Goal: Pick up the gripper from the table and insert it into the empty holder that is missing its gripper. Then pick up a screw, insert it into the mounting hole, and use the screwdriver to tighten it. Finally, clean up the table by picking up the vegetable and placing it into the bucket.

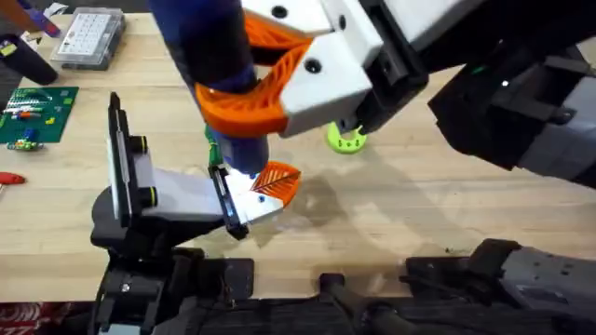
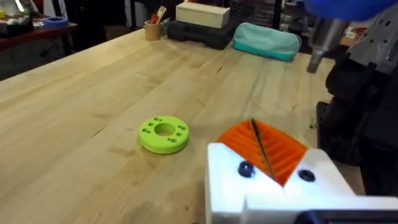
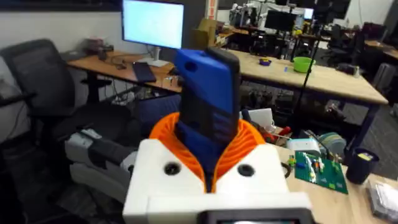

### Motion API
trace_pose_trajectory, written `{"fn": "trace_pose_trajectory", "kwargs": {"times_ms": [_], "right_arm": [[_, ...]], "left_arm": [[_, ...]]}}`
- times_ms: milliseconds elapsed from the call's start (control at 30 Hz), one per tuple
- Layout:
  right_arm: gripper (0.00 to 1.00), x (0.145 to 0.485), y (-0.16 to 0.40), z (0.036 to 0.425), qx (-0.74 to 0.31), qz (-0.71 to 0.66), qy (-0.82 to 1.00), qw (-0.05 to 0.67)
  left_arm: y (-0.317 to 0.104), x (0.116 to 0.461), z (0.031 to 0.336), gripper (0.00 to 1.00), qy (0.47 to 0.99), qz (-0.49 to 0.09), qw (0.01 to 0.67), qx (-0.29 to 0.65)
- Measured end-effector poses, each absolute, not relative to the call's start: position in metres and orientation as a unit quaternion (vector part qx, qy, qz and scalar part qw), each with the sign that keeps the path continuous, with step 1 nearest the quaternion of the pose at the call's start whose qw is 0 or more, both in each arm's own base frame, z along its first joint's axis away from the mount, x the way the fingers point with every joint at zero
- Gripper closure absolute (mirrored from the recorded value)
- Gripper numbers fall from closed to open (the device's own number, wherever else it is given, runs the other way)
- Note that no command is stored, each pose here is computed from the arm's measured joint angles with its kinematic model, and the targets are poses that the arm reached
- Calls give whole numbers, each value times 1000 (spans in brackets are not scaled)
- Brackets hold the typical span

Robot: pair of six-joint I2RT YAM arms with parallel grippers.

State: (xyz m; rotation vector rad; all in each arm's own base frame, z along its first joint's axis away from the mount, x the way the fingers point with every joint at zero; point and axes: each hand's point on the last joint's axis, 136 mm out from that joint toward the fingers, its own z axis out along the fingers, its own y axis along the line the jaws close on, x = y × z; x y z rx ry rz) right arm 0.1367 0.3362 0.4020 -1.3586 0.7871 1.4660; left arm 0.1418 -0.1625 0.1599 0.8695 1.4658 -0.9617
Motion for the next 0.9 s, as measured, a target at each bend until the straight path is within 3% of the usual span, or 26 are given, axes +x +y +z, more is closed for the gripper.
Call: {"fn": "trace_pose_trajectory", "kwargs": {"times_ms": [267,500,900], "right_arm": [[968,136,337,398,-568,592,313,479],[969,157,353,369,-554,598,359,454],[967,160,352,372,-543,590,341,491]], "left_arm": [[-163,142,160,987,621,-408,558,369],[-163,142,160,987,621,-408,558,369],[-162,142,160,987,622,-408,558,368]]}}
